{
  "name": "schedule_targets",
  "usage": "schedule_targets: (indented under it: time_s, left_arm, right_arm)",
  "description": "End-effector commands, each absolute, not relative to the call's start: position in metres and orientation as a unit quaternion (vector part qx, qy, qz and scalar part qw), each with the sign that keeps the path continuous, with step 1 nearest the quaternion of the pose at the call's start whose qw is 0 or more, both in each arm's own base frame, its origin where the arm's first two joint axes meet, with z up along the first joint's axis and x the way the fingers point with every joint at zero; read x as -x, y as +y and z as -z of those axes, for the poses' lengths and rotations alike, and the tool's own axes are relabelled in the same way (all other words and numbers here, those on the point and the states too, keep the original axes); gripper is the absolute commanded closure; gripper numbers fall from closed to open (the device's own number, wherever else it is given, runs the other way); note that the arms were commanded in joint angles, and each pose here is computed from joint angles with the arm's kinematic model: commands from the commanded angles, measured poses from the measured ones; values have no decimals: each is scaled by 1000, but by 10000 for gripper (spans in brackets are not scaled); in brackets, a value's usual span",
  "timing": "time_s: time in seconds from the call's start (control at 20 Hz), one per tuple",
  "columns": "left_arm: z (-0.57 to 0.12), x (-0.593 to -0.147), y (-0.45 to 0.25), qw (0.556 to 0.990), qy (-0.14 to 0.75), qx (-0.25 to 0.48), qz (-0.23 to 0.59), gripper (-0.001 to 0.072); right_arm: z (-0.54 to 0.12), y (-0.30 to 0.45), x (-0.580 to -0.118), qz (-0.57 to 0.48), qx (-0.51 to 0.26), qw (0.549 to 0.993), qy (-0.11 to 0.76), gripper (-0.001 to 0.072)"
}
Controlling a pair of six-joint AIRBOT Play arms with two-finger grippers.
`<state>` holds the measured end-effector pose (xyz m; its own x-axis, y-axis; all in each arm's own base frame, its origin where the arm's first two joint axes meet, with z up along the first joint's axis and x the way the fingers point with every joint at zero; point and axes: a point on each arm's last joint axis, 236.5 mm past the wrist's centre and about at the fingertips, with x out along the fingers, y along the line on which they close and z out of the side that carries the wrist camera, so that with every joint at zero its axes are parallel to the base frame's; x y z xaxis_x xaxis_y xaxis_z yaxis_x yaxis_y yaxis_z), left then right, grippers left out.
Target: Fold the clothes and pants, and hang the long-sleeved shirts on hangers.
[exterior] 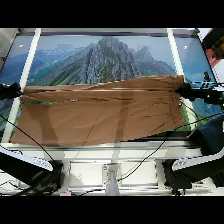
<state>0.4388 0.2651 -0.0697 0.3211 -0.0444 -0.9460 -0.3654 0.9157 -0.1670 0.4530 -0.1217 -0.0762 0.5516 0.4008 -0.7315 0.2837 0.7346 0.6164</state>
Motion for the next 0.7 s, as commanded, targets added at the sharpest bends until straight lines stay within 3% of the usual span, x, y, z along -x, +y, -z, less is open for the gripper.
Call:
schedule_targets:
  time_s: [0.0, 0.05, 0.45, 0.65]
  left_arm:
    - [72, -434, 256, 783, 587, 186, -90, 78]
    - [71, -435, 257, 784, 585, 186, -91, 44]
    - [74, -456, 249, 804, 568, 159, -80, 46]
    - [78, -473, 227, 812, 568, 127, -51, 45]
  right_arm:
    - [74, -115, -450, -49, -368, 796, 477, 669]
    - [74, -114, -450, -50, -369, 796, 478, 669]
    - [73, -109, -446, -60, -371, 789, 485, 669]
    - [93, -117, -424, -36, -337, 774, 535, 669]
